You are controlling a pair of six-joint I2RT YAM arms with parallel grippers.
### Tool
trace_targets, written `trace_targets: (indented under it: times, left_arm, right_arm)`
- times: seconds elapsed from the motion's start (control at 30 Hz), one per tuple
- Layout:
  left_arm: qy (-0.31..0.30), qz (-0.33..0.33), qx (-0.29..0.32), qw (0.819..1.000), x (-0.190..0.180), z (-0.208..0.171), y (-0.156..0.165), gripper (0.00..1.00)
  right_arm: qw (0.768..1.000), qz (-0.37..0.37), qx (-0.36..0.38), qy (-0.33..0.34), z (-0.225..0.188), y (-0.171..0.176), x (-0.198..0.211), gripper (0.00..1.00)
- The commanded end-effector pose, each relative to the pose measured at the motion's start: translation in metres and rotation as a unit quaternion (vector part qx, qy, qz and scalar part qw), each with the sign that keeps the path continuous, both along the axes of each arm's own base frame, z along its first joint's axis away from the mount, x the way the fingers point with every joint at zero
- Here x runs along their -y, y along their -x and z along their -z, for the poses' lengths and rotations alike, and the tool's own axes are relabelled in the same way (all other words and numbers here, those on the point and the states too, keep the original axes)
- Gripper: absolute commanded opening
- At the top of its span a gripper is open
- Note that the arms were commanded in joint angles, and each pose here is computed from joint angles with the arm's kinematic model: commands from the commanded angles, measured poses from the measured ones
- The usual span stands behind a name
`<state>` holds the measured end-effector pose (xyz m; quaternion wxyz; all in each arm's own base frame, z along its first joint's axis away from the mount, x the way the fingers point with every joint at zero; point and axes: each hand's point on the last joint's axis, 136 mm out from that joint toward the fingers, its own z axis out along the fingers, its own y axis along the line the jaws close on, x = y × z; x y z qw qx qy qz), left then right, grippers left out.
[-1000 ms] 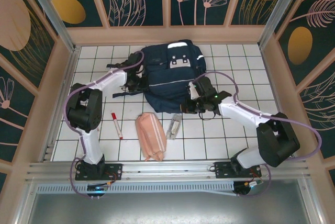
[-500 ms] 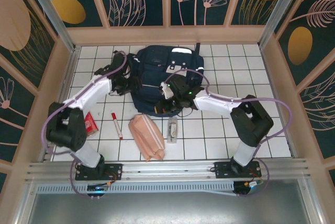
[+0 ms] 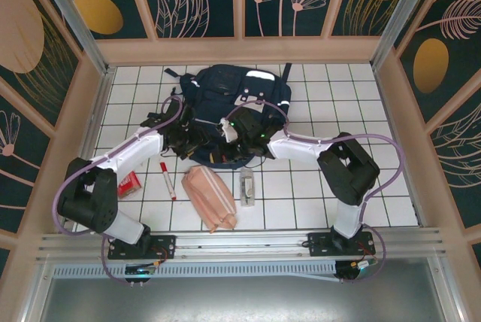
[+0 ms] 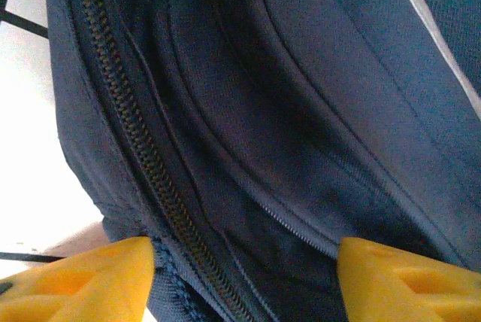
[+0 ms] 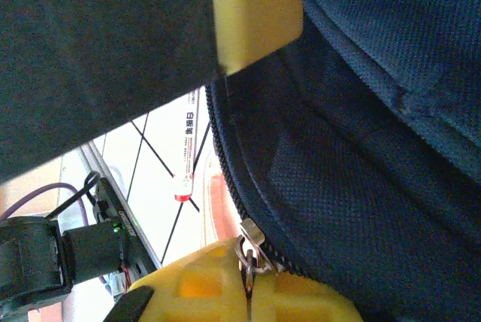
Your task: Pack books, pencil case, and school supplies into a backpack
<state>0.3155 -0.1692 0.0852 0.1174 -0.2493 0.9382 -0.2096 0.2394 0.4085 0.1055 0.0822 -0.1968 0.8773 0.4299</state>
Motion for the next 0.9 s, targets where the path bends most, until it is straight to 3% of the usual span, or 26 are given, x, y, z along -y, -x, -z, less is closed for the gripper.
trace_targets:
  times: [0.0,0.07,0.13,0.33,0.67,0.77,0.87]
  left_arm:
    - [-0.034,-0.023,-0.006,0.999,-0.009,0.014,-0.009,0.53]
    - [-0.057,-0.014,-0.006,0.998,-0.013,0.018,-0.016,0.22]
    - [-0.079,-0.004,-0.004,0.997,-0.017,0.020,-0.022,0.00]
    - [-0.155,0.012,0.013,0.988,-0.045,0.010,-0.036,0.00]
    - [-0.184,0.077,0.040,0.979,-0.059,0.001,-0.059,0.00]
    - [-0.189,0.110,0.025,0.975,-0.064,0.013,-0.067,0.00]
    - [-0.214,0.139,0.012,0.967,-0.071,0.012,-0.078,0.01]
  right_arm:
    - [0.998,-0.009,0.035,-0.049,-0.030,-0.006,-0.020,0.00]
    - [0.999,-0.010,0.035,-0.034,-0.026,-0.004,-0.016,0.00]
    - [0.999,-0.005,0.037,0.002,-0.015,-0.006,-0.005,0.00]
    - [0.996,0.007,-0.023,0.082,0.017,-0.010,0.059,0.00]
    - [0.973,0.082,-0.054,0.208,0.056,-0.038,0.182,0.00]
    - [0.971,0.084,-0.049,0.219,0.053,-0.046,0.191,0.00]
    - [0.979,0.064,-0.042,0.190,0.039,-0.044,0.173,0.00]
